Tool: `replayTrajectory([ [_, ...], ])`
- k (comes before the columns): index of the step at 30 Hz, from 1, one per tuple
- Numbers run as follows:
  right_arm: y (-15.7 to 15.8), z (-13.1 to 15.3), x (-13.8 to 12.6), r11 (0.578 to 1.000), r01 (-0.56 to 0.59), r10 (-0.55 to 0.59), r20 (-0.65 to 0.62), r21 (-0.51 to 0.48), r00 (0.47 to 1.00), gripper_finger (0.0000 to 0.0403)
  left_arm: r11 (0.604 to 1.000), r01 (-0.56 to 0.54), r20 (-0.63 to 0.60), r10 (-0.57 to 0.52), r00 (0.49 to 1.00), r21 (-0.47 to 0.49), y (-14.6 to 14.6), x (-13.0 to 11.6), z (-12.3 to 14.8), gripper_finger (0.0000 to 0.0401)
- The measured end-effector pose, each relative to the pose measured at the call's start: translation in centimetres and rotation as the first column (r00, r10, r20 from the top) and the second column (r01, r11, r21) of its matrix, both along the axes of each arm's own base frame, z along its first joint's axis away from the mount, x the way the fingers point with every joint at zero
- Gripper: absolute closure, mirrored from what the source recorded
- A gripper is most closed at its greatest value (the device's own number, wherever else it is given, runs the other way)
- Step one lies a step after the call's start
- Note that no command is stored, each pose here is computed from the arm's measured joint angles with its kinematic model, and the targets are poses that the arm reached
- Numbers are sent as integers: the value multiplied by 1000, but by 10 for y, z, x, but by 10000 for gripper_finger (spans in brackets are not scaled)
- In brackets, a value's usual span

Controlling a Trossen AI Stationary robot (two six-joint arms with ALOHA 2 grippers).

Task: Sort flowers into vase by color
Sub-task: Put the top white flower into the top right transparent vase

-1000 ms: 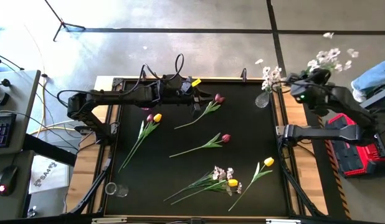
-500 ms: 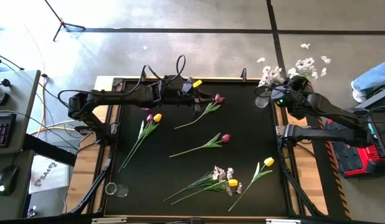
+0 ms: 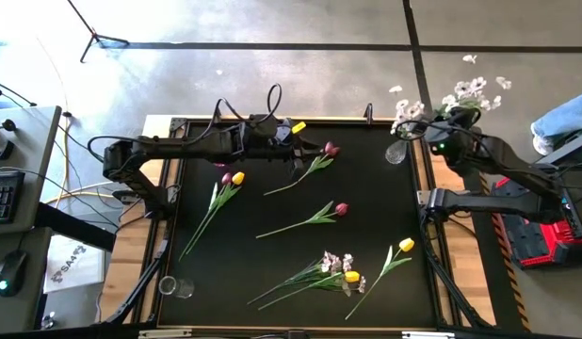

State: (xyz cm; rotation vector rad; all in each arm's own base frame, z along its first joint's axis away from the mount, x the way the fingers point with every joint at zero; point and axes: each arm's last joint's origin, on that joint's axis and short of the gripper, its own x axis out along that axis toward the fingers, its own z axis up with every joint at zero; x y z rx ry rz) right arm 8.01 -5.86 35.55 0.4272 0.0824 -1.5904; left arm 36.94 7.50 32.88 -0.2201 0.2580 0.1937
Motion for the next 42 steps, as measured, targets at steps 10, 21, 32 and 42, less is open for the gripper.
replayTrajectory([
  [10, -3, -11, -2, 998, 34, -29, -86, 61, 996, 403, 1000, -1, -7, 1, 1000, 3, 2, 6, -7, 296],
  [21, -10, -33, 12, 994, 43, -28, -137, 103, 990, 403, 1000, 11, -10, -11, 1000, -25, 3, 14, -17, 296],
  [32, -18, -74, 31, 985, 62, -19, -255, 160, 967, 402, 1000, 12, -9, -12, 1000, -25, 3, 14, -17, 296],
  [42, -20, -83, 36, 984, 85, -34, -305, 156, 952, 402, 1000, 14, -8, -14, 1000, -24, 2, 14, -17, 296],
])
